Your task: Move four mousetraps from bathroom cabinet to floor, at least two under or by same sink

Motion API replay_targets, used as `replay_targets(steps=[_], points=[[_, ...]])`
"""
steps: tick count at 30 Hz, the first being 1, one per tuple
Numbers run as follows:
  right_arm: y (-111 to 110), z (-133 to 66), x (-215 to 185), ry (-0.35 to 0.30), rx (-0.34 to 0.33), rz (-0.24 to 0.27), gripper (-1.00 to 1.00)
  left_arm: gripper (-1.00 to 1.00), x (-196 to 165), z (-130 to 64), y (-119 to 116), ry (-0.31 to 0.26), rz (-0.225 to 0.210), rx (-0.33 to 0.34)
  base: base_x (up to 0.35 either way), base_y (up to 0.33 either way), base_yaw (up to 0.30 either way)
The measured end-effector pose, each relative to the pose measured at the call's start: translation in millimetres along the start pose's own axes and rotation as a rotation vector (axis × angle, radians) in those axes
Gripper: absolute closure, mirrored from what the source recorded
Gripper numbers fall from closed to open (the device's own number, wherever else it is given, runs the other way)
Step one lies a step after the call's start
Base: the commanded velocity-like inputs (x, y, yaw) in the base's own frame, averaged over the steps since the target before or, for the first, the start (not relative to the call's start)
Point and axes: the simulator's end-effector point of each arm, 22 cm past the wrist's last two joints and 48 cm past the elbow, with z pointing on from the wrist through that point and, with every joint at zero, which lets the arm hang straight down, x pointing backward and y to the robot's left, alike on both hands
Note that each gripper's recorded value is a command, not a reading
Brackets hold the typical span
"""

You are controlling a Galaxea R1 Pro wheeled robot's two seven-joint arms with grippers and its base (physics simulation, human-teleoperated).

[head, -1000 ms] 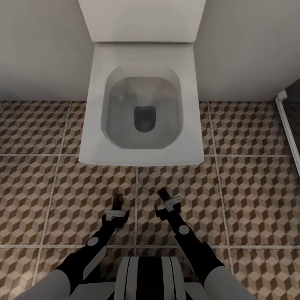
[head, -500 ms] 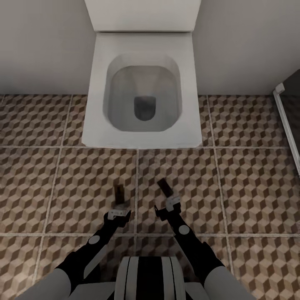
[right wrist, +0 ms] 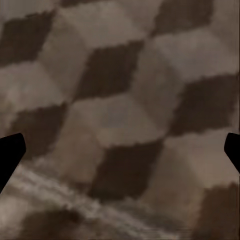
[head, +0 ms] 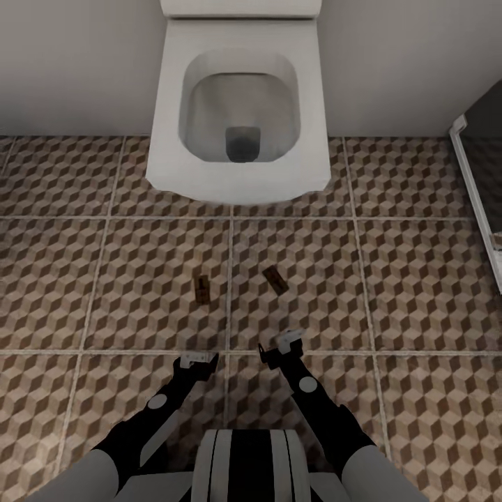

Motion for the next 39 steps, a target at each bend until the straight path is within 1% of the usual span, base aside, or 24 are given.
replay_targets(steps=[4, 9, 39], points=[[-0.1, 0.0, -0.1, 0.000, 0.000, 0.000, -1.00, -1.00, 0.6, -0.2, 0.4, 0.001, 0.000, -0.001, -0.280, 0.000, 0.000], [0.0, -0.2, -0.4, -0.001, 0.000, 0.000, -1.00, -1.00, -0.3, -0.2, -0.1, -0.001, 0.000, 0.000, -0.114, 0.000, 0.000], [0.0, -0.2, -0.5, -0.001, 0.000, 0.000, -1.00, -1.00, -1.4, -0.1, -1.1, -0.003, 0.001, 0.003, -0.007, 0.000, 0.000]])
